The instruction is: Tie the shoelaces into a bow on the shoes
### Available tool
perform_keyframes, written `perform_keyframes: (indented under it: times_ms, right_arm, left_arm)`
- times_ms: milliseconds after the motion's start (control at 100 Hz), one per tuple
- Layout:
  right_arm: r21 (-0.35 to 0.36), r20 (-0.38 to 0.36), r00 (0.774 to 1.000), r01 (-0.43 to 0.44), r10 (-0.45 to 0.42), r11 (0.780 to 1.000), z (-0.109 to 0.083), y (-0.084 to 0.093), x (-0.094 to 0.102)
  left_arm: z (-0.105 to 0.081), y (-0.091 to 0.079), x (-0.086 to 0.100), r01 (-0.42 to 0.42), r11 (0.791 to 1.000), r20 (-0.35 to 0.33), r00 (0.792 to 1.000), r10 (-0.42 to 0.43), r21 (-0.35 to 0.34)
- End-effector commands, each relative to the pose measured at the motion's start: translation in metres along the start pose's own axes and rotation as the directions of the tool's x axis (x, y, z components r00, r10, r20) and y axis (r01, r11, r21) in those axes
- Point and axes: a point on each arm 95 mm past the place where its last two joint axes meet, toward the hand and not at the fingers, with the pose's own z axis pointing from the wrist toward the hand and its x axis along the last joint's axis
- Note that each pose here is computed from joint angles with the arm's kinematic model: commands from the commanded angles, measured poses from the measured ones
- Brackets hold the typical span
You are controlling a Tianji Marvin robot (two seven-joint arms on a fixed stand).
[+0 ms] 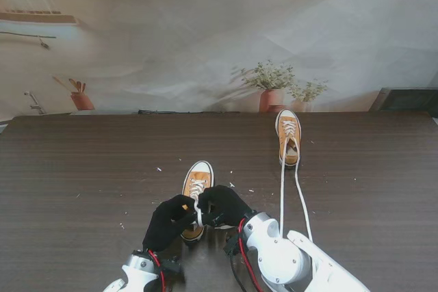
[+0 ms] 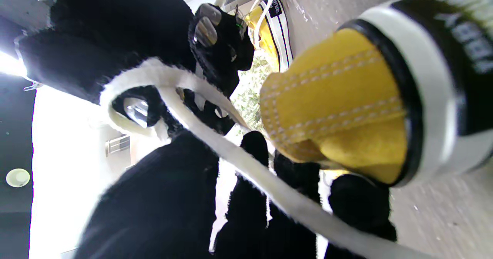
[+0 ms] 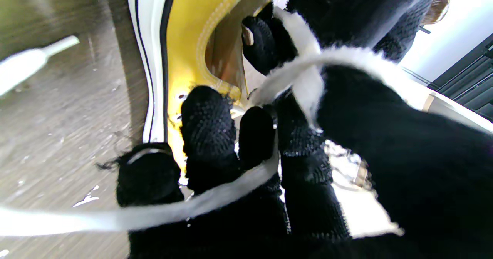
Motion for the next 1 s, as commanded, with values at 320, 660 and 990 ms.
perform_keyframes:
  times_ms: [320, 660, 990]
  right_arm:
    - [0.011, 0.013, 1.000, -0.006, 0.006, 1.000, -0.001, -0.006, -0.004]
    - [0.004, 0.019, 1.000, -0.002, 0.002, 1.000, -0.001, -0.005, -0.004]
    - [0.005, 0.015, 1.000, -0.001, 0.000, 1.000, 0.000, -0.003, -0.003]
  left_arm:
    - [-0.006, 0.000, 0.004, 0.001, 0.999, 0.015, 1.000, 0.000, -0.046]
    - [-0.015, -0.018, 0.008, -0.064, 0.998, 0.051, 0.997, 0.065, -0.016]
    - [-0.011, -0.016, 0.008, -0.091, 0.996, 0.042, 0.995, 0.092, -0.023]
